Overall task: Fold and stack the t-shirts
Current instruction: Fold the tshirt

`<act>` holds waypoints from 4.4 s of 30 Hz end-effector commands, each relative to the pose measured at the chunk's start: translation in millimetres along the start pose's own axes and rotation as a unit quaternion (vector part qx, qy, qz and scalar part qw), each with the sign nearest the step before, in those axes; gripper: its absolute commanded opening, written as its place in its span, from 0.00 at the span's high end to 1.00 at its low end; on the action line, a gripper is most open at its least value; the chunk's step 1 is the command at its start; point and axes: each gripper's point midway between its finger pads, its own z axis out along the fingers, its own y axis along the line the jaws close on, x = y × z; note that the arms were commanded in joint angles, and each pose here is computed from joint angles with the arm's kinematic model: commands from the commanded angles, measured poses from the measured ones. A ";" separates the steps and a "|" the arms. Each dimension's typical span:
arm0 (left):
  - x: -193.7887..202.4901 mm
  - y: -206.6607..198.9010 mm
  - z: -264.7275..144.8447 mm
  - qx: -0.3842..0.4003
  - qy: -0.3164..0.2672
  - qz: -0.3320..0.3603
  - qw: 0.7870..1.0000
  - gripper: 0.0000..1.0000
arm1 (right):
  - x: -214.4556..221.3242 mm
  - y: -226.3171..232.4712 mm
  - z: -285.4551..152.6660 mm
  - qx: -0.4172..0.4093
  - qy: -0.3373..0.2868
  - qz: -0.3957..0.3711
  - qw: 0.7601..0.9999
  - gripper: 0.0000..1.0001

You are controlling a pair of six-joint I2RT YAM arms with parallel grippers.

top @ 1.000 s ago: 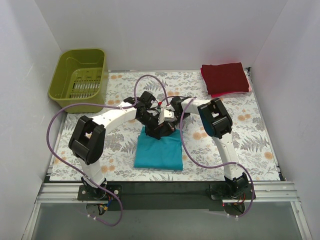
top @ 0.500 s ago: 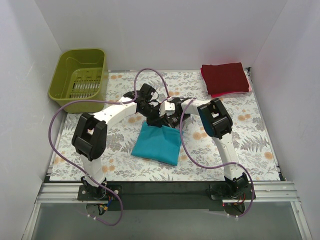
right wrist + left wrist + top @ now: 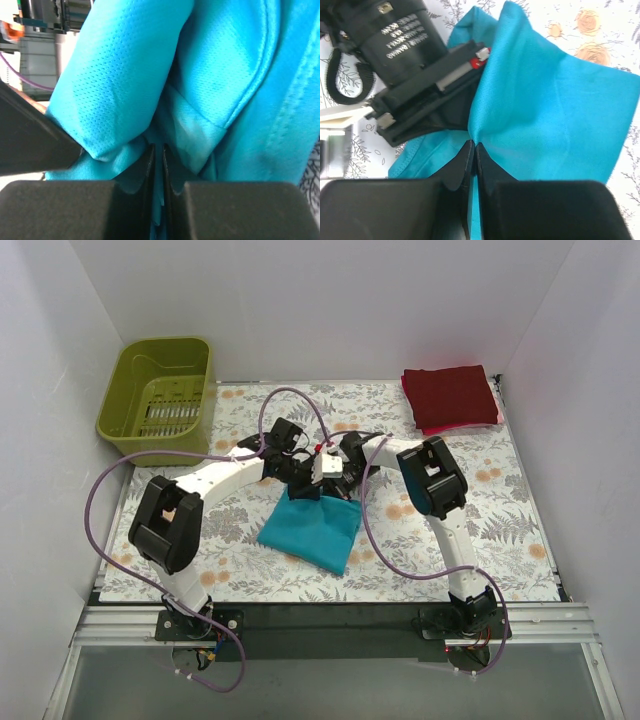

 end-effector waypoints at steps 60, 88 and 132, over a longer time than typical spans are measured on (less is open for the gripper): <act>-44.2 39.4 -23.1 -0.172 -0.087 0.125 0.973 0.67 | -42.2 -3.2 -39.9 0.094 -0.009 -0.101 0.990 0.84; 20.9 -22.4 -42.0 -0.007 -0.028 -0.475 0.880 0.67 | -17.4 34.1 -124.2 0.193 0.000 -0.136 0.972 0.32; 70.0 -32.7 -16.3 -0.046 0.029 -0.601 0.797 0.73 | 36.5 -16.0 -138.9 0.266 0.087 -0.070 0.957 0.99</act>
